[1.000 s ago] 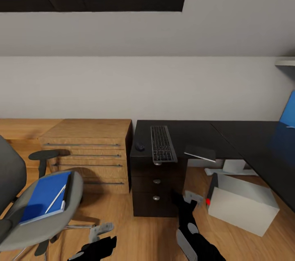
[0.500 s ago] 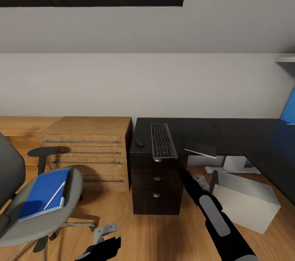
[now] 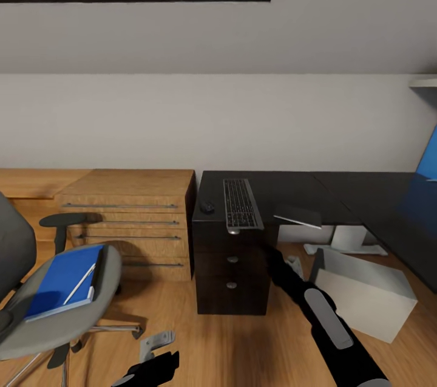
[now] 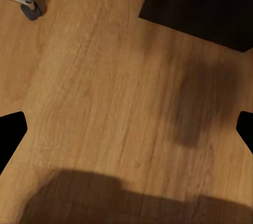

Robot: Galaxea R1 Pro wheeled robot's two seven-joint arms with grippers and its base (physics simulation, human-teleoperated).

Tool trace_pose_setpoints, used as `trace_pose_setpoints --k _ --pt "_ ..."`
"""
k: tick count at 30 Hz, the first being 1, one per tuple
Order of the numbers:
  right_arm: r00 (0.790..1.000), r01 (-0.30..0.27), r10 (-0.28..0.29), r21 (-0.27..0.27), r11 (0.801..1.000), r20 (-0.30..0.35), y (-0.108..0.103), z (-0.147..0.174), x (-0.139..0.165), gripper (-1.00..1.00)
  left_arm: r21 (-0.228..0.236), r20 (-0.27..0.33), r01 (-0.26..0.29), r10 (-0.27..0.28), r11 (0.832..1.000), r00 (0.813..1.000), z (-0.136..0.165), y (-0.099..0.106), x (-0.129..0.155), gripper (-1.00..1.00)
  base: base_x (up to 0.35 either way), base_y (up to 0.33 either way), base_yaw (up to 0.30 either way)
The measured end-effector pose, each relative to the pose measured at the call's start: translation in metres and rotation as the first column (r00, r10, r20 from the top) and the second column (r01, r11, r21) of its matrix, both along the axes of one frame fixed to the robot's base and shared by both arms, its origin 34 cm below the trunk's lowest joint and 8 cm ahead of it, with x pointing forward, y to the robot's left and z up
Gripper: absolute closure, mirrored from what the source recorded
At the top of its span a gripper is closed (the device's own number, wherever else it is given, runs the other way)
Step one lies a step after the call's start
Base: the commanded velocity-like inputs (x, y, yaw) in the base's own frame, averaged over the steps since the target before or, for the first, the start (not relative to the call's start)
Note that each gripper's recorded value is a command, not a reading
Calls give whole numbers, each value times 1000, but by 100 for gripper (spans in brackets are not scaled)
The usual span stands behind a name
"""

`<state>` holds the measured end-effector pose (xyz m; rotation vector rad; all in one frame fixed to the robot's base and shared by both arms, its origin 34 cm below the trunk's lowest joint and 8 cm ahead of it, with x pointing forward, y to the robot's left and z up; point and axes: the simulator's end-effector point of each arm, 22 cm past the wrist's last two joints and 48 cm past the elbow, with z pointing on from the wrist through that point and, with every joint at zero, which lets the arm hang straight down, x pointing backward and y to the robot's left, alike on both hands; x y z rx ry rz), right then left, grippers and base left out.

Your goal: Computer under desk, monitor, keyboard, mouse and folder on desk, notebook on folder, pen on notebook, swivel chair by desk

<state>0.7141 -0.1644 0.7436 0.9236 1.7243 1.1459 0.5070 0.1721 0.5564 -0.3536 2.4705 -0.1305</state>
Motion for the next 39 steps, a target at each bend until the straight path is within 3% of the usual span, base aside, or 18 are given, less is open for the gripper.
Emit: trace_pose_setpoints --k 4,8,10,12,16,21,31,39 --pt "996 3 2 -50 999 93 0 8 2 -100 0 1 1 -1 1000 1000 -8 0 -1 -100 0 0 0" --pt "985 26 7 -189 982 173 -6 7 4 -100 -3 18 0 0 1000 1000 -10 0 2 -100 0 0 0" --pt "984 25 10 -190 982 178 -3 4 3 -100 -5 23 0 1 1000 1000 -12 0 2 -100 0 0 0" --pt "985 24 2 -147 989 175 3 2 2 -100 -5 26 -1 1 1000 1000 -15 0 2 -100 0 0 0" --pt "991 34 -37 26 999 126 17 -12 -1 -100 -8 28 5 -5 1000 1000 -22 -3 1 -100 0 0 0" --pt "993 48 -59 114 992 102 19 -22 -2 -100 -8 30 22 -21 1000 999 -30 -9 -1 -100 0 0 0" --pt "992 52 -68 143 988 109 19 -18 -2 -100 -10 25 31 -31 999 999 -30 -12 -2 -100 0 0 0" --pt "971 18 -57 168 986 231 19 9 -2 -100 -11 19 51 -51 999 999 -32 -17 -4 -100 0 0 0"
